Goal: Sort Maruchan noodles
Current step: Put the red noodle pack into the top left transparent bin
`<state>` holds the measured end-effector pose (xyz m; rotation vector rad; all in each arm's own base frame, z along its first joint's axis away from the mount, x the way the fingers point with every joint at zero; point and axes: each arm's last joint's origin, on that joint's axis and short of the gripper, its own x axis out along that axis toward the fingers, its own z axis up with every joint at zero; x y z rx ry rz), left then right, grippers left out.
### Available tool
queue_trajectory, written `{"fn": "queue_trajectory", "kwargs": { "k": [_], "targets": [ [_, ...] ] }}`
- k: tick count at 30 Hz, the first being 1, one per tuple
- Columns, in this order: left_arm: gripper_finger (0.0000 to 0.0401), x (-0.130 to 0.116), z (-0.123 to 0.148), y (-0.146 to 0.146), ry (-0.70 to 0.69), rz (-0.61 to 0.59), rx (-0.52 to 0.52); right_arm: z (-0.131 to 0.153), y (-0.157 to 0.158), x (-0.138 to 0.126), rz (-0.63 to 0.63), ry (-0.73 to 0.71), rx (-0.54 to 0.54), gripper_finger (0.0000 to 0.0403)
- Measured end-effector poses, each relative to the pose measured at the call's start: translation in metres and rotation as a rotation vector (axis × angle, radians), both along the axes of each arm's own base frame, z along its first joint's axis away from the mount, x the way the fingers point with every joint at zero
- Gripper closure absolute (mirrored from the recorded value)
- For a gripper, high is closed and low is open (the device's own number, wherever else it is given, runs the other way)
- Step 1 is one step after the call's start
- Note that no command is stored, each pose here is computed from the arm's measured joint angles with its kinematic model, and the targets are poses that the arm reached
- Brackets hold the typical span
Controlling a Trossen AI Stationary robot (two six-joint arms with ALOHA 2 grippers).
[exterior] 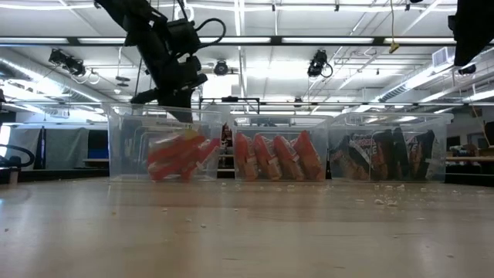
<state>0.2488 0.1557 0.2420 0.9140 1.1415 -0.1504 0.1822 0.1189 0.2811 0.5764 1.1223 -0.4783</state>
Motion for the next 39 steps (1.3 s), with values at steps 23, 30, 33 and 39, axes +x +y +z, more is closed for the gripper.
{"fn": "queue_trajectory", "kwargs": {
  "k": [23,30,33,39],
  "targets": [
    [0.0253,-0.009,0.156,-0.153,-0.265,0.745,-0.805,0.000,-0.008,-0.001,0.448,0.045,-0.332,0.0137],
    [0.0252,-0.027,0.127,-0.260,0.001,0.821,-0.909,0.001,-0.013,0.004,0.526,0.044,-0.406,0.0137],
    [0.0246,-0.038,0.107,-0.291,0.113,0.852,-0.901,0.001,-0.014,0.006,0.532,0.033,-0.414,0.0137],
    [0.0209,-0.039,0.060,-0.320,0.320,0.941,-0.990,0.002,-0.015,0.011,0.513,-0.008,-0.413,0.0137]
  ]
}}
